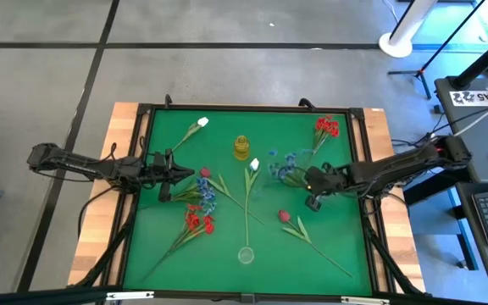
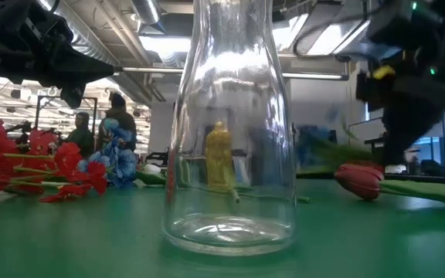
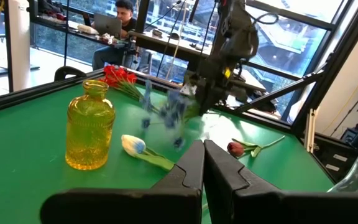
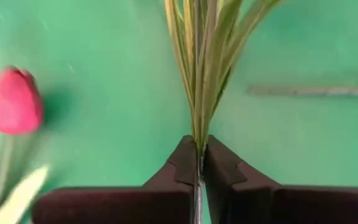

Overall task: Sort flowers into vase by color
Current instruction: Put the right blue flowers into the transparent vase

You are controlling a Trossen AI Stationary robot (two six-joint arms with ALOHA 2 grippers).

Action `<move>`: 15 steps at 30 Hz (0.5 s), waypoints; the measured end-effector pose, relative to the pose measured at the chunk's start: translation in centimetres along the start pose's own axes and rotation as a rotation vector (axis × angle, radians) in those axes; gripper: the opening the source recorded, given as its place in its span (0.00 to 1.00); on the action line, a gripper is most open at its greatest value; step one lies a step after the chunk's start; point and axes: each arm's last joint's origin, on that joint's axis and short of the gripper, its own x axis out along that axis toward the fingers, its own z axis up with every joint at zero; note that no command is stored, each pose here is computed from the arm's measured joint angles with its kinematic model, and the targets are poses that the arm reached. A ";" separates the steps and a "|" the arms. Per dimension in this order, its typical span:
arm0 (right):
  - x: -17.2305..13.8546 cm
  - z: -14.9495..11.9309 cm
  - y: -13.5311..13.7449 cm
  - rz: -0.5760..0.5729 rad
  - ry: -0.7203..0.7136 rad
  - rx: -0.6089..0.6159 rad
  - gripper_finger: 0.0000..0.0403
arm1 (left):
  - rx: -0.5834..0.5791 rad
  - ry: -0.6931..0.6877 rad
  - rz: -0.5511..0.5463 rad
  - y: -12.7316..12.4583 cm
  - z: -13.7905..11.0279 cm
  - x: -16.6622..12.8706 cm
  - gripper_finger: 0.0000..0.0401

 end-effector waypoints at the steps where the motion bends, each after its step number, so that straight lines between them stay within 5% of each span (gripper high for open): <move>1: -0.5 0.3 0.1 0.008 -0.027 0.005 0.03 | 0.000 0.001 0.000 0.0 0.0 0.0 0.00; 8: -5.0 2.0 0.0 0.136 -0.279 0.058 0.02 | 0.000 0.000 0.000 0.0 0.0 0.0 0.00; 15: -8.2 3.7 2.4 0.440 -0.705 -0.050 0.02 | 0.000 0.001 0.000 0.0 0.0 0.0 0.00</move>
